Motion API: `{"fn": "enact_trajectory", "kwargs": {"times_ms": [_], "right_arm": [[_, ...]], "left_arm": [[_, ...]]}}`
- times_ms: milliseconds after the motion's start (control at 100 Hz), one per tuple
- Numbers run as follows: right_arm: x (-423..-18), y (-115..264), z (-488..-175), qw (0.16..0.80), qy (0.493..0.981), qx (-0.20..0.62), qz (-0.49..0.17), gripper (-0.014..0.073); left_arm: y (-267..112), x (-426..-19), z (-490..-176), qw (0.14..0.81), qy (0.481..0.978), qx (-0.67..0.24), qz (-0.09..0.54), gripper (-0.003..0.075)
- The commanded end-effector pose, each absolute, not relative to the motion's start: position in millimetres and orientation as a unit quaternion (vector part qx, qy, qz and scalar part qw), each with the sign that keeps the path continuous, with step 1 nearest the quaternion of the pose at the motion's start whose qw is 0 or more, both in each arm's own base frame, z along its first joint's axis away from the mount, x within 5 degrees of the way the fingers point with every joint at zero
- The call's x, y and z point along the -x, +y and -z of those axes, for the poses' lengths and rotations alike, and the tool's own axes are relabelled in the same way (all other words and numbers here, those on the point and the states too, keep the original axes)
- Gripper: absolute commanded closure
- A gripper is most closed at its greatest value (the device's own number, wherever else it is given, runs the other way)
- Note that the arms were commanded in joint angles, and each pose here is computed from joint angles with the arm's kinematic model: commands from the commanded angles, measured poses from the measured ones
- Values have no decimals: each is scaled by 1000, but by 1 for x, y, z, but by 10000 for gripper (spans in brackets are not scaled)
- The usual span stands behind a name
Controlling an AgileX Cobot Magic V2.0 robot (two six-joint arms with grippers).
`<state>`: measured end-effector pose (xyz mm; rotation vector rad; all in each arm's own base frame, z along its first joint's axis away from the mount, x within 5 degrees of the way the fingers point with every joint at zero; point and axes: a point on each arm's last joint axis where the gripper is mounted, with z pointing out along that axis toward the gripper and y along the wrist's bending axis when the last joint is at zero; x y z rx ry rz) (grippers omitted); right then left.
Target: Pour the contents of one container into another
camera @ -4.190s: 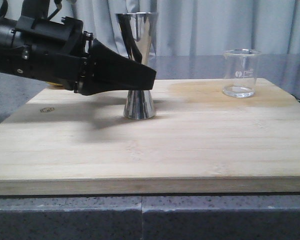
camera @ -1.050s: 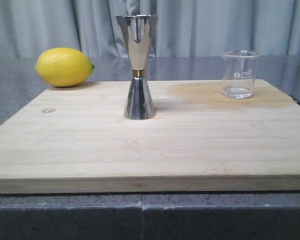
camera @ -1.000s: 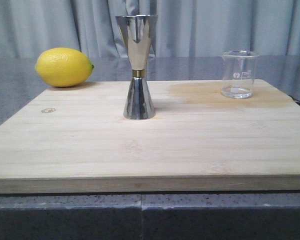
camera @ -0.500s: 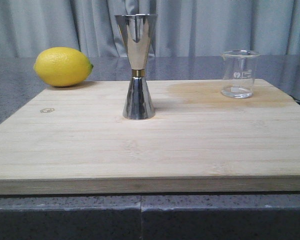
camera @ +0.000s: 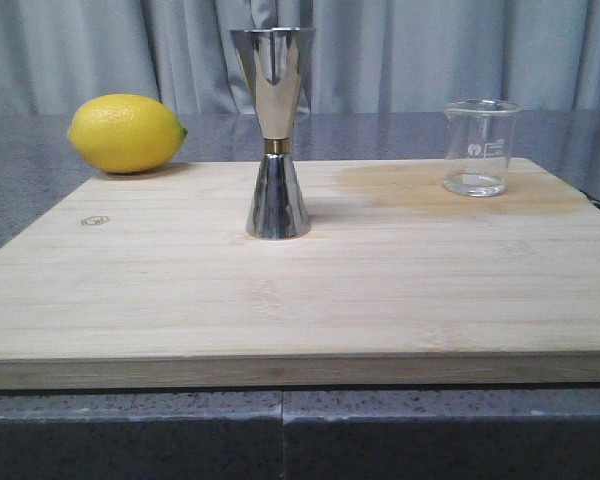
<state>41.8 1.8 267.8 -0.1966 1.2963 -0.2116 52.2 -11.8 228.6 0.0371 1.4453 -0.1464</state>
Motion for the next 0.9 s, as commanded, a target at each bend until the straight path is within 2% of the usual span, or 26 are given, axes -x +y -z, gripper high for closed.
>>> {"fn": "enact_trajectory", "kwargs": {"times_ms": [0, 550, 600, 690, 790, 890], "right_arm": [[-37, 5, -277, 804, 580, 100, 86, 667], [-37, 5, -277, 803, 582, 98, 88, 667], [-37, 5, -277, 803, 582, 98, 88, 667], [-37, 5, -277, 803, 582, 98, 88, 667], [-37, 5, -277, 803, 582, 98, 88, 667], [-37, 5, -277, 803, 582, 98, 88, 667]], "left_arm": [[-11, -48, -239, 763, 642, -7, 75, 739], [-11, -48, -239, 763, 642, -6, 74, 739], [-11, -48, -238, 763, 644, -17, 59, 739], [-14, -48, -235, 749, 653, -107, -20, 739], [-14, -47, -235, 735, 669, -110, -17, 739], [-8, -48, -231, 717, 694, -59, -9, 739]]}}
